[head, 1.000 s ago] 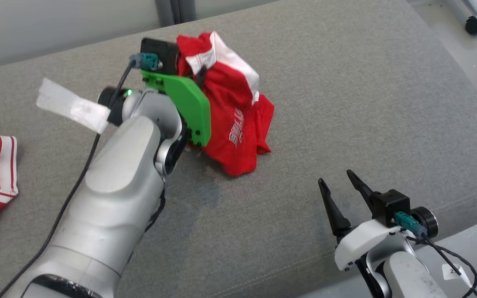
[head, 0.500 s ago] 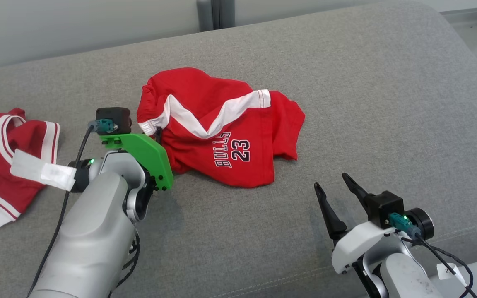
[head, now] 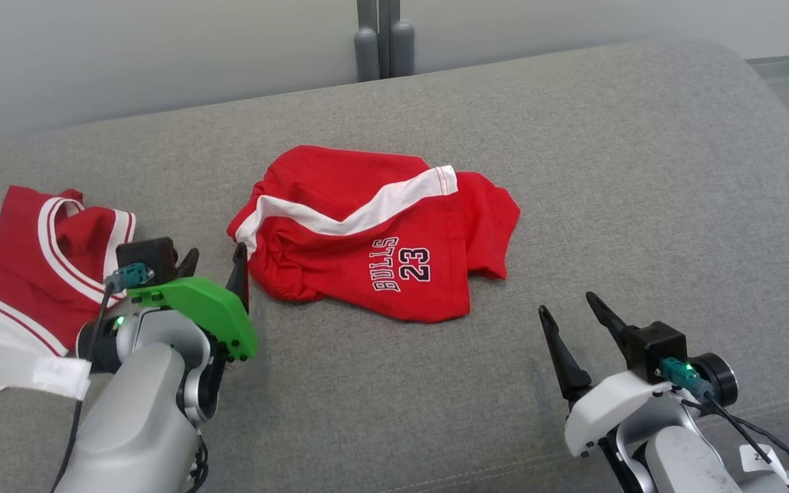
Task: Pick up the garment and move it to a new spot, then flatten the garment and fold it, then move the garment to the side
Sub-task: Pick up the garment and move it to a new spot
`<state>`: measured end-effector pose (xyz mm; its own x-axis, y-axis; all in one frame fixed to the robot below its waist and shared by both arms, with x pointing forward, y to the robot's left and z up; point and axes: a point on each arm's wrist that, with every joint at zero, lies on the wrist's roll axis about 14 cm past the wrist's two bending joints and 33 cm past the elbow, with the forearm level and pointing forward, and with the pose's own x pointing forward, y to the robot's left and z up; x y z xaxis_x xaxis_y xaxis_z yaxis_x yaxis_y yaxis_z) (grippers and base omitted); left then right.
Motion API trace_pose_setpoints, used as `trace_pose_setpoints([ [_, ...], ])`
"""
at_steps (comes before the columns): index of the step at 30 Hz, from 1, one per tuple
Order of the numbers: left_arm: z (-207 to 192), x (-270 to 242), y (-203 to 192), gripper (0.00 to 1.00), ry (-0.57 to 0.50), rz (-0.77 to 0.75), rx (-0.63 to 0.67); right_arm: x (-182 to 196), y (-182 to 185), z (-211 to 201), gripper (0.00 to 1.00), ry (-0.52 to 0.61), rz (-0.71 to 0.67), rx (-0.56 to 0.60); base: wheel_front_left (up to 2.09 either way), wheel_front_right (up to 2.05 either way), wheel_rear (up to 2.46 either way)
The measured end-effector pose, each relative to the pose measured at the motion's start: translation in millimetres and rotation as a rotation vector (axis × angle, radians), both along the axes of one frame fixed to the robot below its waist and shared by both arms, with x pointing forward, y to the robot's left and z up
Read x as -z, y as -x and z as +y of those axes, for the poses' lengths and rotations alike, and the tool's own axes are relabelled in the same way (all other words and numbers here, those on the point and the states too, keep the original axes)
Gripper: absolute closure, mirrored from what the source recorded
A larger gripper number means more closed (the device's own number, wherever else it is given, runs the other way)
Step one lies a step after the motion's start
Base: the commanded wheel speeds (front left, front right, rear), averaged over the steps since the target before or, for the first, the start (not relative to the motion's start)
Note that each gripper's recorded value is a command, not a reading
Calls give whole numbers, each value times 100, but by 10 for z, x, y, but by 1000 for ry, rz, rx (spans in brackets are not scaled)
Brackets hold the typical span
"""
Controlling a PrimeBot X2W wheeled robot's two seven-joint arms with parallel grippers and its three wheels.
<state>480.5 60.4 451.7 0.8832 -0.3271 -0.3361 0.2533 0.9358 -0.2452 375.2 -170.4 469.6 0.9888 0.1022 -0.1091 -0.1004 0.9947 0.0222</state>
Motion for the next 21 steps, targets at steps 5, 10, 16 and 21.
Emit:
trace_pose_setpoints([
  [5, 157, -77, 151, 0, 29, -98, -43, -76, 7, -48, 0, -10, -28, 18, 0, 0, 0],
  [10, 312, -162, 344, 0, 84, -182, -107, -147, -28, -59, 0, -26, -53, 24, 0, 0, 0],
  [16, 462, -404, 562, 0, 152, -284, -165, -171, -46, -40, 0, -118, -73, 37, 0, 0, 0],
  [21, 700, -585, 809, 0, 170, -370, -250, -159, -60, 28, 0, -166, -80, 27, 0, 0, 0],
])
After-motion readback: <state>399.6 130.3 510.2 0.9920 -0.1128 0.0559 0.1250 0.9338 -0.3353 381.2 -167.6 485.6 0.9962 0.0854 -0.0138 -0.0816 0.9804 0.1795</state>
